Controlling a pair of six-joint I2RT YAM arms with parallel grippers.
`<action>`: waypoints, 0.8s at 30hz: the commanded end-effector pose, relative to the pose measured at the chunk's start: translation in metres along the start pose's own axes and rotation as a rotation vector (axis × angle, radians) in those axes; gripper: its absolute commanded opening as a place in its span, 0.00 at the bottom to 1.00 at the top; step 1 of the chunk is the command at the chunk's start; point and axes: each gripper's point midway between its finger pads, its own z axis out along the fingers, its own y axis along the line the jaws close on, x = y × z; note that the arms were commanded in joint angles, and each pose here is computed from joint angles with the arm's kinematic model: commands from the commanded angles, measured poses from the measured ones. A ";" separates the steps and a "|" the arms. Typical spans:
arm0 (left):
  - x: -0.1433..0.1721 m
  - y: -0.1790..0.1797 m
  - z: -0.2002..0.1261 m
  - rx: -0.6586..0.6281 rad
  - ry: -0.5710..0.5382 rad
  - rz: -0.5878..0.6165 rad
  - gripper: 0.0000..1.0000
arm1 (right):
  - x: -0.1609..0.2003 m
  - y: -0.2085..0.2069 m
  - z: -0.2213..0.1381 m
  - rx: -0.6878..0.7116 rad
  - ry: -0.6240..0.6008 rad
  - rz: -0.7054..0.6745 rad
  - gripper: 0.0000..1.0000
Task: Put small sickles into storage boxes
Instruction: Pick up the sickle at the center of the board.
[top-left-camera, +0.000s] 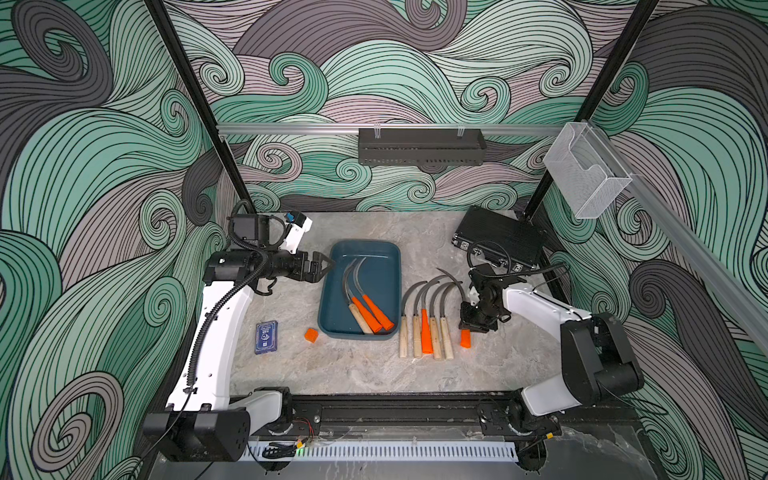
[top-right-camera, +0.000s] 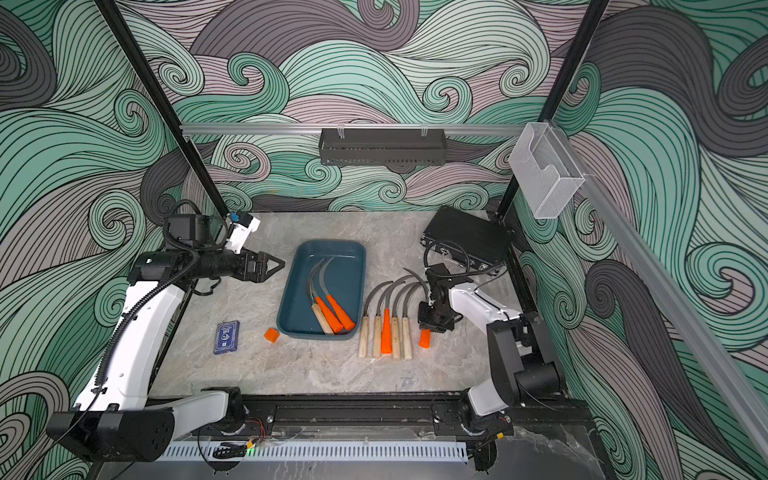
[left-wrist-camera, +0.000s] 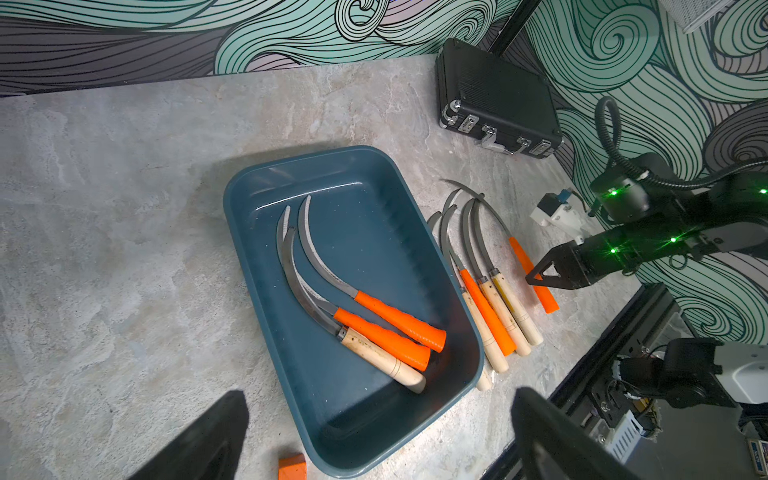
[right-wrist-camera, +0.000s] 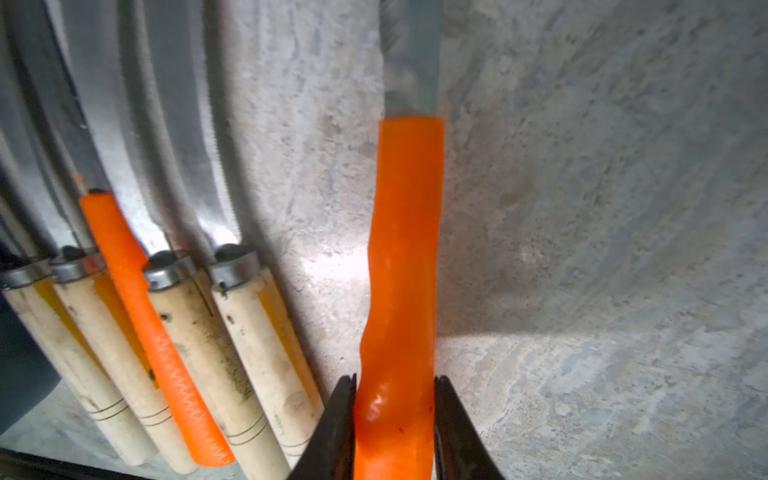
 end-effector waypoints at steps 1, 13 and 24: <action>-0.006 -0.005 -0.007 -0.006 -0.028 0.025 0.99 | -0.002 0.006 -0.010 -0.040 -0.017 0.008 0.05; -0.008 -0.005 -0.007 -0.009 -0.033 0.029 0.99 | -0.005 0.012 -0.023 -0.110 -0.046 0.036 0.04; -0.009 -0.004 -0.007 -0.013 -0.031 0.024 0.99 | -0.011 0.035 -0.052 -0.235 -0.105 0.025 0.04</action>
